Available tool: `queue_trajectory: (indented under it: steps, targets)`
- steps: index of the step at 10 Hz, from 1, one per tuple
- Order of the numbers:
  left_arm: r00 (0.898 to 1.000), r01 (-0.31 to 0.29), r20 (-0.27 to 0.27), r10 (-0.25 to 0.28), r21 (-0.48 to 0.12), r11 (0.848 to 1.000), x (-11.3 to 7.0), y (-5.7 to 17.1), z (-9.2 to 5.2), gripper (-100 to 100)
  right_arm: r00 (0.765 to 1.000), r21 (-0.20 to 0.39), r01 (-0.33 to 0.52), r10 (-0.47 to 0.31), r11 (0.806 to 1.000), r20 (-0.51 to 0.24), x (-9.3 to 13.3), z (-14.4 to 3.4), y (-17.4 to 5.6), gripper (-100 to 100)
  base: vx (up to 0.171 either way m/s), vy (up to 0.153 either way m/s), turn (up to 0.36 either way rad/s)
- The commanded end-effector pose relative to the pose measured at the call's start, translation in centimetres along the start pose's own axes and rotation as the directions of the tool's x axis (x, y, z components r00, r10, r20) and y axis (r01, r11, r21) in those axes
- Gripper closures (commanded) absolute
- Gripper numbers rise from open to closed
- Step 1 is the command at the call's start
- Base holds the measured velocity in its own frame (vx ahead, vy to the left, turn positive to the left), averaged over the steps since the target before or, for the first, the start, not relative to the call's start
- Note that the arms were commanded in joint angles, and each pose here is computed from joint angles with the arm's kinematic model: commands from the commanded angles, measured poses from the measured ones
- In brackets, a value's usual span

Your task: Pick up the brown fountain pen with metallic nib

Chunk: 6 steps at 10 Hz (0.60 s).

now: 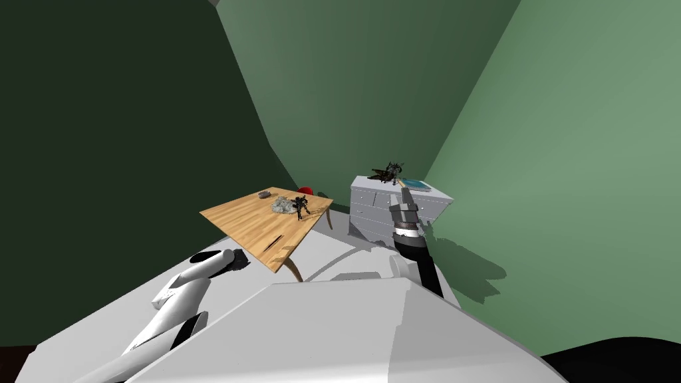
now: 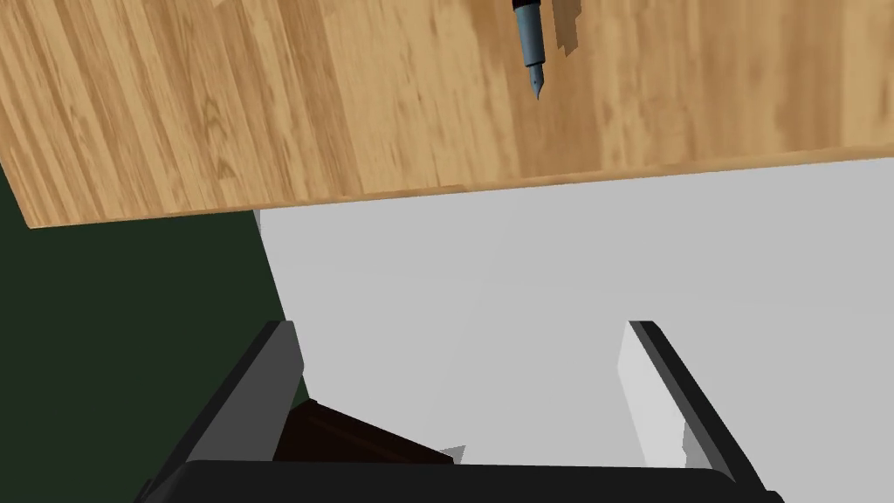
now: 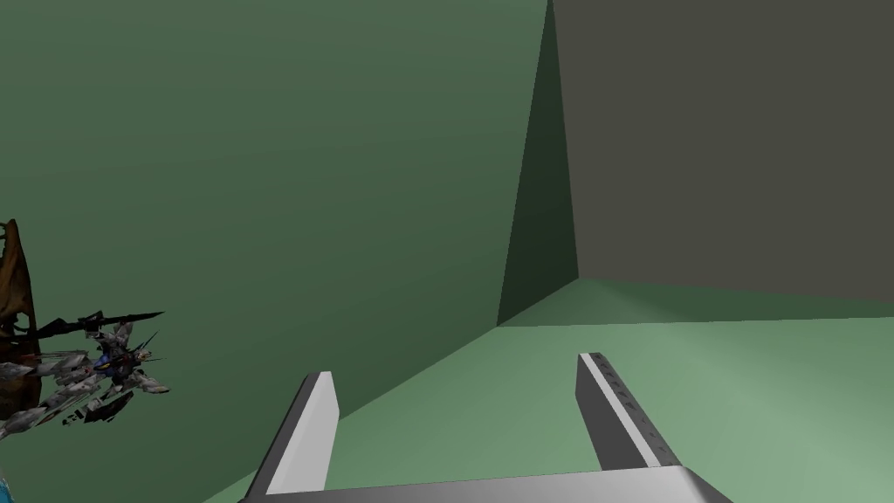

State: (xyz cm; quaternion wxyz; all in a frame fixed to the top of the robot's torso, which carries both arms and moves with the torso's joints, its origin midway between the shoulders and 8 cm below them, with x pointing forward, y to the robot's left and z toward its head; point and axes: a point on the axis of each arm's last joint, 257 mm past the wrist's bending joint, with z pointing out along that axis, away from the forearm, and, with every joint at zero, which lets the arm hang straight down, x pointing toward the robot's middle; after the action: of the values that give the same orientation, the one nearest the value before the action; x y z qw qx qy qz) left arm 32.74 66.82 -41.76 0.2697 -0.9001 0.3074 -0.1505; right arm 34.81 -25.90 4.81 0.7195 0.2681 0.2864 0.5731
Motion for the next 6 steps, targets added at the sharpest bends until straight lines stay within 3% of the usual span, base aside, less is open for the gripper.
queue_trajectory:
  steps: [1,4,5,6]
  targets:
    - [1.000,0.021,0.010,-0.021,-0.050,0.999,-0.3,1.3,0.3,-100,1.000,0.000,0.000,0.000,1.000,0.000,0.0,0.0,0.0,0,0.097,0.006,0.004]
    - [0.996,0.089,0.034,-0.084,-0.163,0.983,-1.1,3.9,0.6,-100,1.000,0.000,0.000,0.000,1.000,0.000,0.0,0.0,0.0,0,0.116,0.007,0.006]
    - [0.996,0.091,0.038,-0.086,-0.172,0.981,-1.2,4.3,0.6,-100,1.000,0.000,0.000,0.000,1.000,0.000,0.0,0.0,0.0,0,0.109,0.011,0.000]
    - [0.993,0.119,0.048,-0.111,-0.222,0.968,-1.4,5.4,0.5,-100,1.000,0.000,0.000,0.000,1.000,0.000,0.0,0.0,0.0,0,0.110,0.024,0.007]
